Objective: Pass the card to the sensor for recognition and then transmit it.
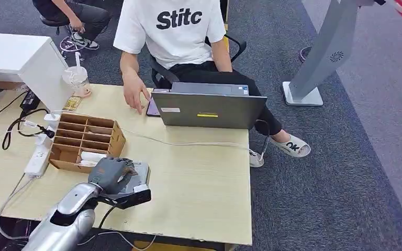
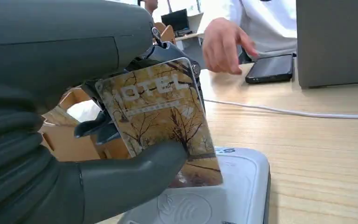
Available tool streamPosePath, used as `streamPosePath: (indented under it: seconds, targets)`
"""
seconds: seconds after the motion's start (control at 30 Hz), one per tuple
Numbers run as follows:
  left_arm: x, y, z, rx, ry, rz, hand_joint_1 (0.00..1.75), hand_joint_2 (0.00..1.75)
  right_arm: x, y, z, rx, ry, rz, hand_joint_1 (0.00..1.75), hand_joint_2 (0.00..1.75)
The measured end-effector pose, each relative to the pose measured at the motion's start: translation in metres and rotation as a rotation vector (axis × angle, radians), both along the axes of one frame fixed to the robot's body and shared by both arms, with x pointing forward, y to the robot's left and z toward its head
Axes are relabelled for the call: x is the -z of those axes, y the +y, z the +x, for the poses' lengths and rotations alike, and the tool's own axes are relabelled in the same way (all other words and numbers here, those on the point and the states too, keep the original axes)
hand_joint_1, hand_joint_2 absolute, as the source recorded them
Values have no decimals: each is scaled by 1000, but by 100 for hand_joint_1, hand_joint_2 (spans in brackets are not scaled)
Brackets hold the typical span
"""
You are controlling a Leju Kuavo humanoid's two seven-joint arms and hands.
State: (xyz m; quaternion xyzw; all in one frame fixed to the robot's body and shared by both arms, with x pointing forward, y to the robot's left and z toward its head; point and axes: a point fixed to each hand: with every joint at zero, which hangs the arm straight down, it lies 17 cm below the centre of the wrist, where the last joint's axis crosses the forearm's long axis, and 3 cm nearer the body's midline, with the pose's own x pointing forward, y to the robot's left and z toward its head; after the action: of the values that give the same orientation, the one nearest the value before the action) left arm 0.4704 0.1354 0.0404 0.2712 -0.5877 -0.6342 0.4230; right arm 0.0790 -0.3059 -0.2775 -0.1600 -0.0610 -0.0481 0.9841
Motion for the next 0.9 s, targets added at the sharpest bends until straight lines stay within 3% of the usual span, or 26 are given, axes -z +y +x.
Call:
streamPosePath:
  seconds: [0.57, 0.9]
  targets:
    - [0, 16, 5, -50, -33, -25, 175, 175, 1, 12, 1, -33, 0, 25, 0, 175]
    - [-92, 70, 41, -155, -275, -78, 175, 175, 1, 11, 0, -47, 3, 20, 0, 175]
